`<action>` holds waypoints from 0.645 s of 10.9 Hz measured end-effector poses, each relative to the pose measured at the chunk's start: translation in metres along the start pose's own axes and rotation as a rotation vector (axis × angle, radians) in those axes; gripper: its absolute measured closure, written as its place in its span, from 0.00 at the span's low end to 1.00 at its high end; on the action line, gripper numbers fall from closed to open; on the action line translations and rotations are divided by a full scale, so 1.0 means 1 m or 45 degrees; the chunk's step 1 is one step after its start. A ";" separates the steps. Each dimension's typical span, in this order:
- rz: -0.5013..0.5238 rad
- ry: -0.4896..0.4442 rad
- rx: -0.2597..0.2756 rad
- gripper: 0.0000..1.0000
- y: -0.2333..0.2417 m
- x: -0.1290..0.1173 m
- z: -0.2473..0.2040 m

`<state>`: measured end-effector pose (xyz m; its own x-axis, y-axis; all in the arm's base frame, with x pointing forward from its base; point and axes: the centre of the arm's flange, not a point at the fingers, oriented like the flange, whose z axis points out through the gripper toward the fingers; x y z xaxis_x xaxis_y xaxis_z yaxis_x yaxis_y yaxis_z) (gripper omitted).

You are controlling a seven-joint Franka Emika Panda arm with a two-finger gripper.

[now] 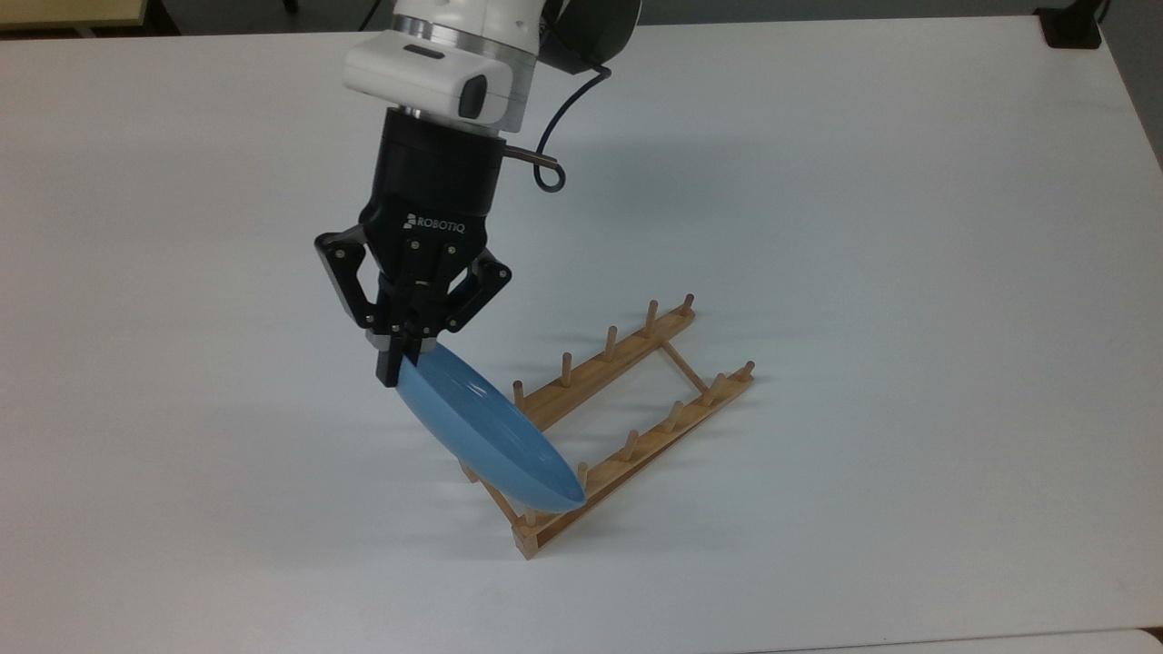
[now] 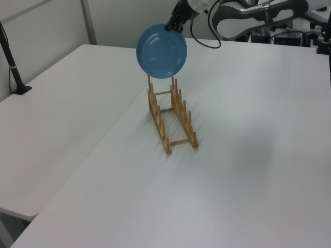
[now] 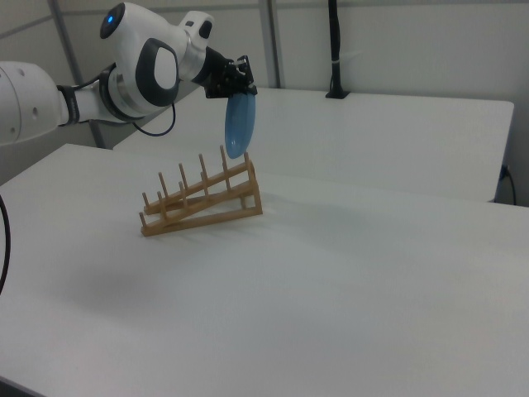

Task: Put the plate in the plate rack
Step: 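Lower the plate upright between the rack pegs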

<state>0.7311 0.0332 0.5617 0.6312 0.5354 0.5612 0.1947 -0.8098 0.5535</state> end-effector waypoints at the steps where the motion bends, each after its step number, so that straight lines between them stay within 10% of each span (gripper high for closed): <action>1: -0.007 0.003 -0.001 0.93 -0.004 0.002 -0.001; 7: -0.055 -0.050 -0.076 0.94 -0.045 -0.002 0.016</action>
<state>0.7333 0.0650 0.5254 0.6522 0.5588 0.5122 0.1782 -0.7698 0.6129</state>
